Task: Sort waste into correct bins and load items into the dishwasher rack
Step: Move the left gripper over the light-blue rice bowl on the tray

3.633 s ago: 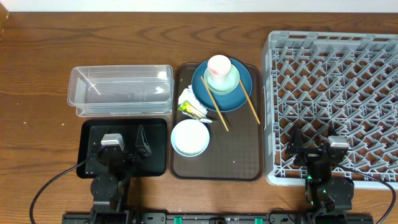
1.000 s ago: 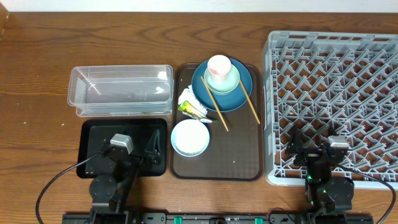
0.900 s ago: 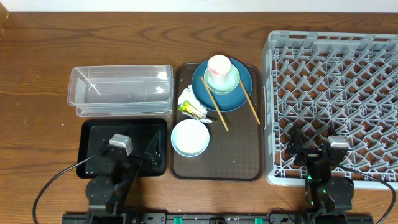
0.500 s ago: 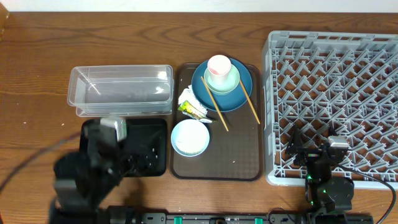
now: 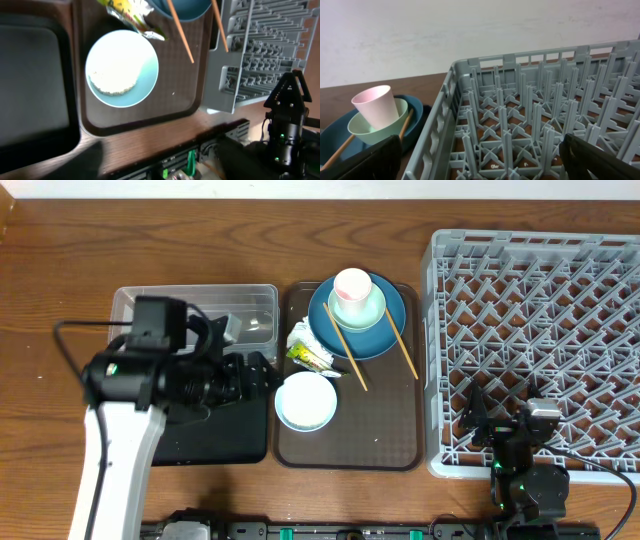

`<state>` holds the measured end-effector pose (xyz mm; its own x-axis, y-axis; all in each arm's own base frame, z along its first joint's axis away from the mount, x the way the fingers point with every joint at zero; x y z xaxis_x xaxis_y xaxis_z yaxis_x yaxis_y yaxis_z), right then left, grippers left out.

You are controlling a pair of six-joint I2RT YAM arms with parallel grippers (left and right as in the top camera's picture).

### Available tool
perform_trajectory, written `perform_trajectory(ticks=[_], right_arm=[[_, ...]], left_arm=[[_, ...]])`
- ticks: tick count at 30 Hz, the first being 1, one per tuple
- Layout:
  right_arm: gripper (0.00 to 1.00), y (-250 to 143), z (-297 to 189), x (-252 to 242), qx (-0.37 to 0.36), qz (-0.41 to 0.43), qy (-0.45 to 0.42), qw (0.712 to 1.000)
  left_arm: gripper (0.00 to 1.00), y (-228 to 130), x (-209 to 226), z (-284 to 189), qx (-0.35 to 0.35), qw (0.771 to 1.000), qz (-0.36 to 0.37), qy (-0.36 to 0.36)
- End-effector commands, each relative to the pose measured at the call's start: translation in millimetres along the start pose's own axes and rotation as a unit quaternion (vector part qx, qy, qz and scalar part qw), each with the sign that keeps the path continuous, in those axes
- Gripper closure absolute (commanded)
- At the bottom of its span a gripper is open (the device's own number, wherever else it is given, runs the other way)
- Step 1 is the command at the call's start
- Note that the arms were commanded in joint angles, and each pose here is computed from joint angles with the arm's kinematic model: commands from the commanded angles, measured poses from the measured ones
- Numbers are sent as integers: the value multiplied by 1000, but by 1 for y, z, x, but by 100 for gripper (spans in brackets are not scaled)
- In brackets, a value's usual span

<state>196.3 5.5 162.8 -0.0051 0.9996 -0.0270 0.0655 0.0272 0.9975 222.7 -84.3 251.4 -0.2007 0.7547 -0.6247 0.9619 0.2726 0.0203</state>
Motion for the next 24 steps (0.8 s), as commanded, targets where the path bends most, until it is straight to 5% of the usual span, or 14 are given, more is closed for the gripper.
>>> perform_trajectory(ticks=[1,2,3,10,18,24], right_arm=[[1,-1,0,1,1,4,1,1000],[1,-1,0,1,1,4,1,1000],[1,-1,0,1,1,4,1,1000],[1,-1,0,1,1,4,1,1000],[1,-1,0,1,1,4,1,1000],[1,-1,0,1,1,4,1,1000]], left_arm=[[74,-2,-6,9,32,999,5,-14],[90,-3,-6,14,40,999,7,-9],[94,-5,-6,18,46,999,13,-2],[94,-24,-2,44,30,989,33,141],[93,-44,-44,78,-50,977,103,179],[50,-55,-60,103,-79,962,162,204]])
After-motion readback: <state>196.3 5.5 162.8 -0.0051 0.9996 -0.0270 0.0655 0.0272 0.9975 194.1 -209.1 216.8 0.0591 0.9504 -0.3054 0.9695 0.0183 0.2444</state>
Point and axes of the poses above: each gripper's point midway between its finger pads, its own z axis out along the fingers, its own x axis along the line the jaws close on, y = z × x, the point moved 5 cm from there along -z, back along the fingers, and after that the axes turned 11 degrees about -z, right-handed, at the moved point
